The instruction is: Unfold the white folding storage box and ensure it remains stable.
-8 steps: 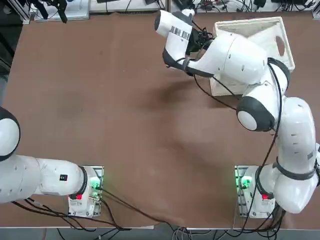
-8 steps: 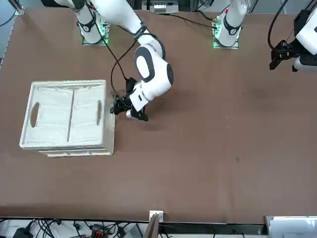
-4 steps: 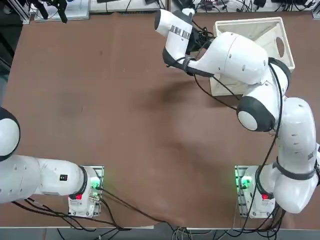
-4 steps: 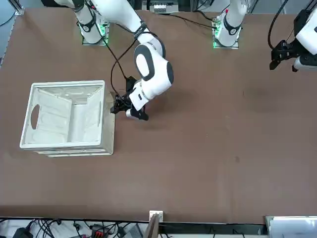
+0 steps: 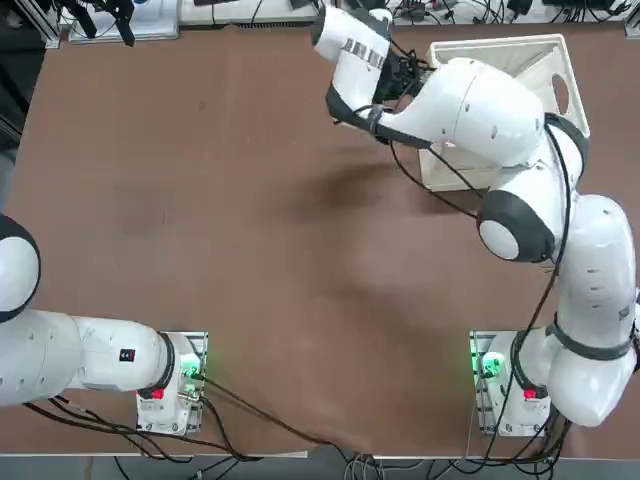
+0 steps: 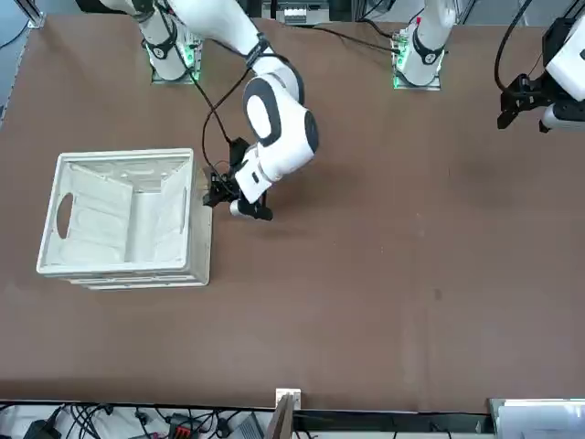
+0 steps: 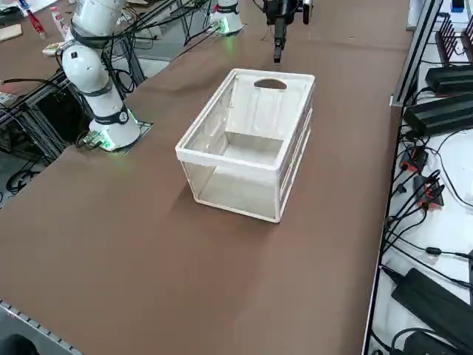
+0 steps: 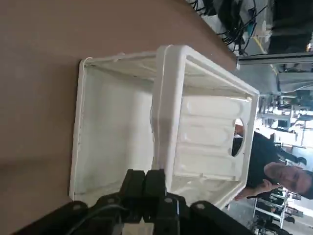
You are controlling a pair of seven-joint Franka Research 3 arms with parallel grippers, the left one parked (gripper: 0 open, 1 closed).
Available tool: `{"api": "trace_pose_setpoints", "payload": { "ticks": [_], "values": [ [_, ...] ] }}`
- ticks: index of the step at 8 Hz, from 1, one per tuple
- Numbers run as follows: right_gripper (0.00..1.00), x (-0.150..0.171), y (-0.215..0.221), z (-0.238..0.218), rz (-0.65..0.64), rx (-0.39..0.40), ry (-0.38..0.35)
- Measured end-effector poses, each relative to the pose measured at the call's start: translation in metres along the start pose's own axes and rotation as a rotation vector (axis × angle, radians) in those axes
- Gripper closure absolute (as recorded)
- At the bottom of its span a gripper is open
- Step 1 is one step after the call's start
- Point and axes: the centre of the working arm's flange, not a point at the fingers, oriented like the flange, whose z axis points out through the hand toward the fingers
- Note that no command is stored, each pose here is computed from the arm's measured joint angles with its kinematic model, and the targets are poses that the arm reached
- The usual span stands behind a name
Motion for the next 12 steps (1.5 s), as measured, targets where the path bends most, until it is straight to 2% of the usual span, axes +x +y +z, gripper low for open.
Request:
{"api": "trace_pose_setpoints", "payload": {
  "ticks": [1,3,4,6,9,12],
  "values": [
    [0.99,0.004,0.037,-0.007,-0.012,0.092,-0.031],
    [0.99,0.021,0.126,0.003,-0.041,0.348,-0.069],
    [0.99,0.030,0.165,0.025,-0.072,0.470,-0.062],
    [0.99,0.038,0.216,0.098,-0.117,0.696,-0.037],
    [0.99,0.020,0.234,0.212,-0.107,0.961,0.028],
    [0.99,-0.004,0.225,0.284,-0.055,1.130,0.058]
  ]
}}
